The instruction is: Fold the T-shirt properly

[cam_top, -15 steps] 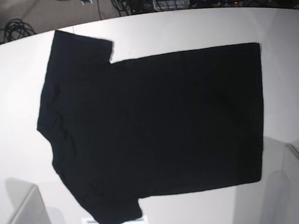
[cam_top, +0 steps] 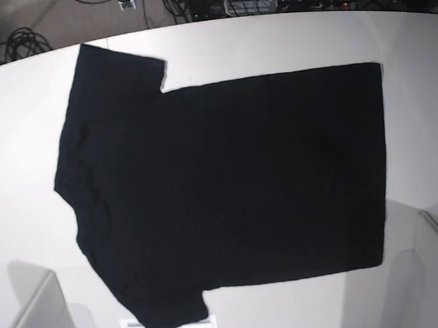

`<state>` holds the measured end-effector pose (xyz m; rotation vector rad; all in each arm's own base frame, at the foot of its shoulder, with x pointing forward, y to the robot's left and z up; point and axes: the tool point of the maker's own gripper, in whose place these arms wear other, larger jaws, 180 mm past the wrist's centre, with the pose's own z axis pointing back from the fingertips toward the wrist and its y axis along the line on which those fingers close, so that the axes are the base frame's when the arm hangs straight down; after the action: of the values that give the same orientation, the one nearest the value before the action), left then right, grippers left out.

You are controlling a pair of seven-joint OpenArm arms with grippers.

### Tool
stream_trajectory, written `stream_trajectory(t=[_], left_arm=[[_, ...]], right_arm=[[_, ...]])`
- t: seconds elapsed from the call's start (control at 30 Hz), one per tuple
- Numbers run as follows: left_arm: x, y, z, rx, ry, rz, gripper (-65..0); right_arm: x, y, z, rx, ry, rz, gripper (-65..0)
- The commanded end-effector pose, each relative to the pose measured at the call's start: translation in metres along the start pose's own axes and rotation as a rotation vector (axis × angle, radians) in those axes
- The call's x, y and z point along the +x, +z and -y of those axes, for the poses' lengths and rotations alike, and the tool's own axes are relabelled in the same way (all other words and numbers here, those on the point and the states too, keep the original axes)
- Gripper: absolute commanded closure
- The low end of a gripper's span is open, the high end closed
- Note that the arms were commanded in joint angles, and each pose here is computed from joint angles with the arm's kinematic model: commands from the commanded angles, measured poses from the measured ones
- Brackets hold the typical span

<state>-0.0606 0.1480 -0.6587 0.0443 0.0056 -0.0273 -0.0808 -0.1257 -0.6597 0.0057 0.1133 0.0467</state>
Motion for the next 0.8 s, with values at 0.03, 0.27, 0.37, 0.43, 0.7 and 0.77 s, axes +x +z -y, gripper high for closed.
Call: stream_trajectory(t=[0.03, 0.27, 0.37, 0.43, 0.7, 0.77], left_arm=[[-0.013, 0.001, -0.002, 0.005, -0.011, -0.027, 0.0], [-0.046, 0.015, -0.024, 0.036, -0.031, -0.002, 0.0], [-0.048, 0.033, -0.038, 0.052, -0.052, 0.069, 0.0], [-0.054, 0.047, -0.043, 0.057, -0.072, 0.101, 0.0], [-0.063, 0.112, -0.082, 0.066, 0.003, 0.217, 0.0], [-0.054, 0.129, -0.091, 0.048, 0.068, 0.257, 0.0]], right_arm=[[-0.013, 0.000, 0.011, -0.023, -0.040, -0.023, 0.0], [-0.041, 0.010, 0.035, -0.067, -0.166, 0.009, 0.0], [-0.053, 0.023, 0.043, -0.082, -0.164, 0.014, 0.0], [-0.058, 0.035, 0.050, -0.096, -0.169, 0.017, 0.0], [-0.048, 0.114, 0.102, -0.241, -0.391, 0.163, 0.0], [-0.033, 0.140, 0.112, -0.277, -0.405, 0.240, 0.0]])
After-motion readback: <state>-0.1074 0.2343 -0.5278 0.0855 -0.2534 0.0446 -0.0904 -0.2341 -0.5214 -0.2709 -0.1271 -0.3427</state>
